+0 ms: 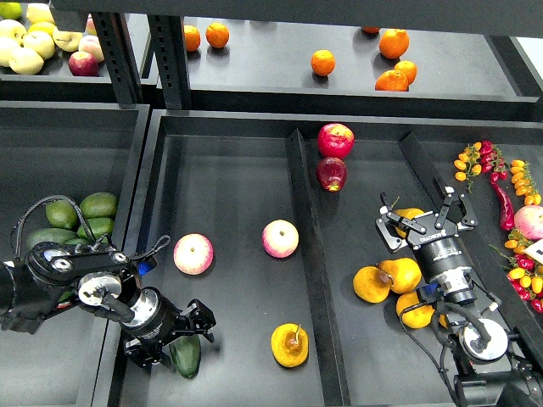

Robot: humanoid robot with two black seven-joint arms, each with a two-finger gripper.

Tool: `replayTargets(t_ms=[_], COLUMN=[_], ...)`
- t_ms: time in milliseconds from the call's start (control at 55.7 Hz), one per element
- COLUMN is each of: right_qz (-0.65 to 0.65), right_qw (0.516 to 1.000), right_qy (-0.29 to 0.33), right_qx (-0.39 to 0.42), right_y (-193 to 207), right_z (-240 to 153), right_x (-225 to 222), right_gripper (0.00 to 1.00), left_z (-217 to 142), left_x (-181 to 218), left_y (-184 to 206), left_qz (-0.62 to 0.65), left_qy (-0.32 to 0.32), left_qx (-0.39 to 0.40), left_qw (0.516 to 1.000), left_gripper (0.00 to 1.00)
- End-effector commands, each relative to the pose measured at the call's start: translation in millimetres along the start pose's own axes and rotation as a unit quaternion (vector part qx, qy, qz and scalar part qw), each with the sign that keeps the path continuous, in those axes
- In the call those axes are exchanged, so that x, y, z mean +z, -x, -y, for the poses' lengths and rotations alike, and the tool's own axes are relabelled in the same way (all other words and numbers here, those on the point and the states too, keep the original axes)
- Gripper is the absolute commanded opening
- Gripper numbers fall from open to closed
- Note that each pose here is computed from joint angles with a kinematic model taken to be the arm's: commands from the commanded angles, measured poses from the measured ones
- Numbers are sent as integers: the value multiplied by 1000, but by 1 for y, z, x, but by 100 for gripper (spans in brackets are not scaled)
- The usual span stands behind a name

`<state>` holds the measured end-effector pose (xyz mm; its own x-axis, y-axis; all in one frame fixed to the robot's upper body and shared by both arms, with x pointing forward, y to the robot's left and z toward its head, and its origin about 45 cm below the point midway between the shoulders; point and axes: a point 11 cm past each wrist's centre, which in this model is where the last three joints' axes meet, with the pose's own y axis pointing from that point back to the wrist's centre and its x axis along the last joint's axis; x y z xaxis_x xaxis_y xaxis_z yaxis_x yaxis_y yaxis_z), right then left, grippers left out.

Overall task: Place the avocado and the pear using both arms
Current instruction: 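Close the left gripper around the avocado, then lift the avocado and swing it toward the bin of green fruit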

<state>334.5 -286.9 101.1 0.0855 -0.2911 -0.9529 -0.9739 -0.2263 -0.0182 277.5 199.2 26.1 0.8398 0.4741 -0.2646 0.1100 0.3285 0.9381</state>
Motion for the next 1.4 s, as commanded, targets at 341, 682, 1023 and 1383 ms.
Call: replayTargets(t_ms=[341,682,1023,1383], right_qz=[0,0,0,0], right_qw=[1000,1000,1000,1000], right_qy=[0,0,0,-1], right_qx=[0,0,-2,-2], right_y=[0,0,1,1], right_z=[0,0,1,1], right_x=[0,0,0,0], right_gripper=[100,100,100,100], left_z=[2,3,2,-14], left_x=[2,-6,-6,24], left_y=[-3,-9,-13,-17], left_qz=[-2,1,4,4], left_qy=[0,-11,-10,35], left_qx=[5,20,28,32], left_qw=[1000,1000,1000,999], left_gripper=[87,67,45,34])
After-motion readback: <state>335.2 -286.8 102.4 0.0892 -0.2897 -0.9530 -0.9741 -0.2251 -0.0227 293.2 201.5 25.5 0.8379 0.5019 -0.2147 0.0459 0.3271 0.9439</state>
